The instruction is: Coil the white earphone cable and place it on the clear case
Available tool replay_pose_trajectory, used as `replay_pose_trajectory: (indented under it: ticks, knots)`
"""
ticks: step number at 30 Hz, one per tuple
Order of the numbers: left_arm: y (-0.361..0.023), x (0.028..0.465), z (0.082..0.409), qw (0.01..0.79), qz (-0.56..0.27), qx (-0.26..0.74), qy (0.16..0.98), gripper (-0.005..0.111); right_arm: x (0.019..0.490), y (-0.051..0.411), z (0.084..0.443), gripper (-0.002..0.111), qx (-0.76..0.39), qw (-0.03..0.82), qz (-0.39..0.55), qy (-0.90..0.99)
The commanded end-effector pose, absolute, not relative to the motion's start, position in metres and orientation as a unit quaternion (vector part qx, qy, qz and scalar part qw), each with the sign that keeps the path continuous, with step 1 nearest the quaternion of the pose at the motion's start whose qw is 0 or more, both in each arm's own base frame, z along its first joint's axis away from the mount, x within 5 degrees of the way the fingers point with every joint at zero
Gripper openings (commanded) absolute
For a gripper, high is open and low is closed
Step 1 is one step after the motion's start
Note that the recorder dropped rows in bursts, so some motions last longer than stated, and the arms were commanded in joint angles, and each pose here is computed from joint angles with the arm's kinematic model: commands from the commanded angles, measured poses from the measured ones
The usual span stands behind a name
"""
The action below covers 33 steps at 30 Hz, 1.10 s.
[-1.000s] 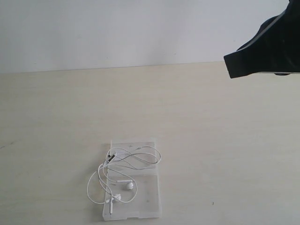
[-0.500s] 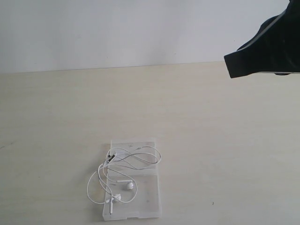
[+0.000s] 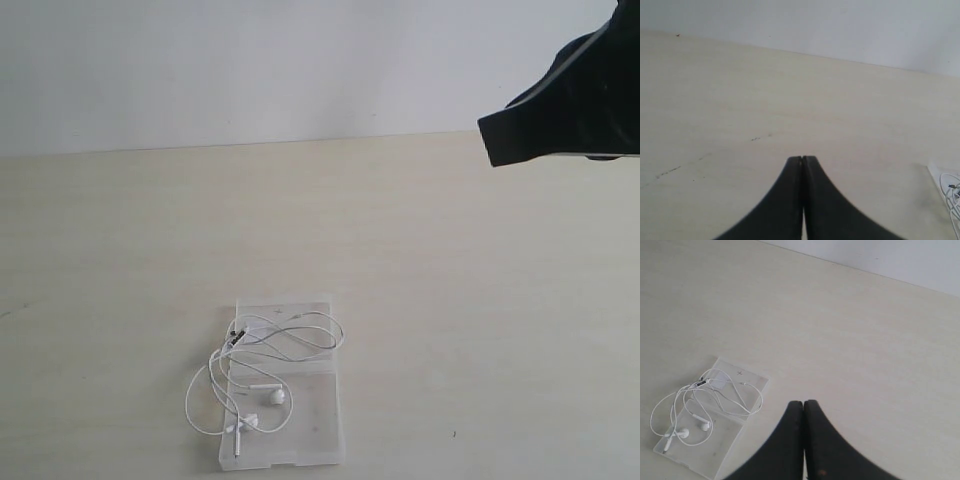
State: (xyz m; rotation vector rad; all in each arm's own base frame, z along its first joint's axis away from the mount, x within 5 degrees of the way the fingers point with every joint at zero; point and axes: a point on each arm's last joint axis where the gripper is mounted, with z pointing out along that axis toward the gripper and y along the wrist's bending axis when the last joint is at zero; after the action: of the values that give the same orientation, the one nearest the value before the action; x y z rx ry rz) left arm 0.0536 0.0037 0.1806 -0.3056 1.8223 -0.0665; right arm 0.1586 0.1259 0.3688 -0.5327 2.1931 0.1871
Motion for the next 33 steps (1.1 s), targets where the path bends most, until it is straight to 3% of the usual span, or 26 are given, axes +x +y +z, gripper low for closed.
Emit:
replay_pose_trajectory:
  ticks: [1,13,23,26,30,33]
  knots:
    - [0.004,0.053,0.181,0.607,-0.027,-0.132,0.783,0.0,0.159,0.125,0.369,0.0,-0.214,0.429,0.075,0.874]
    - [0.004,0.053,0.181,0.607,-0.027,-0.132,0.783,0.0,0.159,0.125,0.369,0.0,-0.215,0.431,0.072,0.874]
    - [0.004,0.053,0.181,0.607,-0.027,-0.132,0.783,0.0,0.116,0.061,0.411,0.0,-0.155,0.584,0.109,0.789]
    - [0.004,0.053,0.181,0.607,-0.027,-0.132,0.783,0.0,0.1,0.047,0.385,0.0,-0.123,0.65,0.162,0.732]
    - [0.004,0.053,0.181,0.607,-0.027,-0.132,0.783,0.0,0.079,0.032,0.321,0.0,-0.071,0.67,0.203,0.71]
    - [0.004,0.053,0.181,0.607,-0.027,-0.132,0.783,0.0,0.069,0.027,0.297,0.0,-0.05,0.696,0.222,0.681]
